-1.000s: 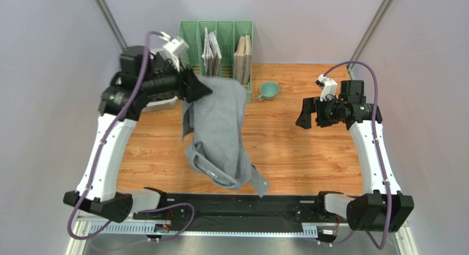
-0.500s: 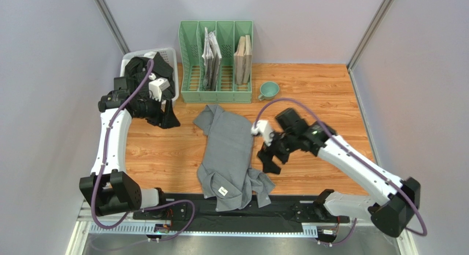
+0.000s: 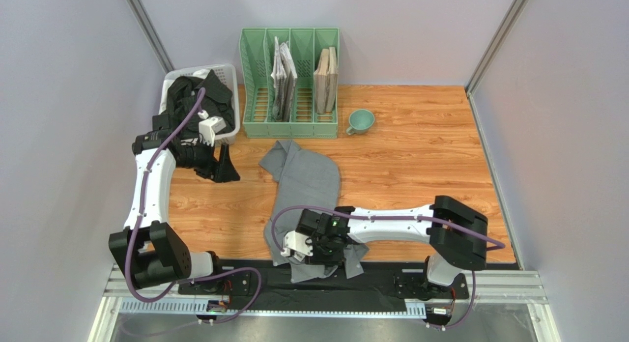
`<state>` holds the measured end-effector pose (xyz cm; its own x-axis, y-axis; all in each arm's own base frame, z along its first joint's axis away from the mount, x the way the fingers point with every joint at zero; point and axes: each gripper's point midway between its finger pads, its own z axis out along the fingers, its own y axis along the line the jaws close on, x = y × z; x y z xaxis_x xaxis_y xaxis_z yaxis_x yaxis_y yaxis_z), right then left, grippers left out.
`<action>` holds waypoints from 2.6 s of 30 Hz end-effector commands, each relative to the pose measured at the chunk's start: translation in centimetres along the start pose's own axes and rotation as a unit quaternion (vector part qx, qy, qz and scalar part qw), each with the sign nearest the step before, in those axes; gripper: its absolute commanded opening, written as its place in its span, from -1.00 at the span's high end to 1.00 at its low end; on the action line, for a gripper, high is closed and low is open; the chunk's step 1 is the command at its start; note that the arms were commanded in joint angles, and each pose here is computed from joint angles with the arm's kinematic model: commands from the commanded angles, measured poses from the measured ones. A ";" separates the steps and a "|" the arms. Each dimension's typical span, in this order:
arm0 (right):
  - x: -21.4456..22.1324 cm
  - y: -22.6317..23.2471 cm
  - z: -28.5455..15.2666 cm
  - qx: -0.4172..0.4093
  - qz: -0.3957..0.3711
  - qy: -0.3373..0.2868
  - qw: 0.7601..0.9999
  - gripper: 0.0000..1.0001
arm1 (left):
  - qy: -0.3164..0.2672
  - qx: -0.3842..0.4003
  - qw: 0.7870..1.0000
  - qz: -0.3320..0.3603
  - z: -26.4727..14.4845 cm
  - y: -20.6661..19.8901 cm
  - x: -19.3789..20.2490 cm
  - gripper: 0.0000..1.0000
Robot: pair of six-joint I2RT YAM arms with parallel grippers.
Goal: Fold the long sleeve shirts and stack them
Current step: Flatten the shirt out
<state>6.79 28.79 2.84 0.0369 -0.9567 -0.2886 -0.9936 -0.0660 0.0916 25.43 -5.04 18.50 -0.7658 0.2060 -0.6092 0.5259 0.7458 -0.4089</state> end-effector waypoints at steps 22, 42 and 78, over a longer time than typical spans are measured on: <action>9.6 -15.2 -21.0 0.198 0.220 -0.182 0.938 -0.70 | 0.031 0.003 0.969 0.246 7.9 -1.3 0.2 -0.58; 0.3 -10.5 -2.5 0.226 -0.013 -0.032 0.973 -0.53 | 0.104 -0.038 0.994 0.015 15.0 7.6 0.7 -0.41; 9.9 -18.3 -29.0 0.334 0.272 -0.288 0.855 1.00 | 0.079 -0.094 0.986 0.112 15.6 5.8 -1.4 -0.48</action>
<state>28.26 10.64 21.50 -0.4098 -0.5529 -0.7255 -0.6800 0.7153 -0.1610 30.81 -10.69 6.14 -0.7346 0.4685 -0.4908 0.6275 0.7443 -0.2286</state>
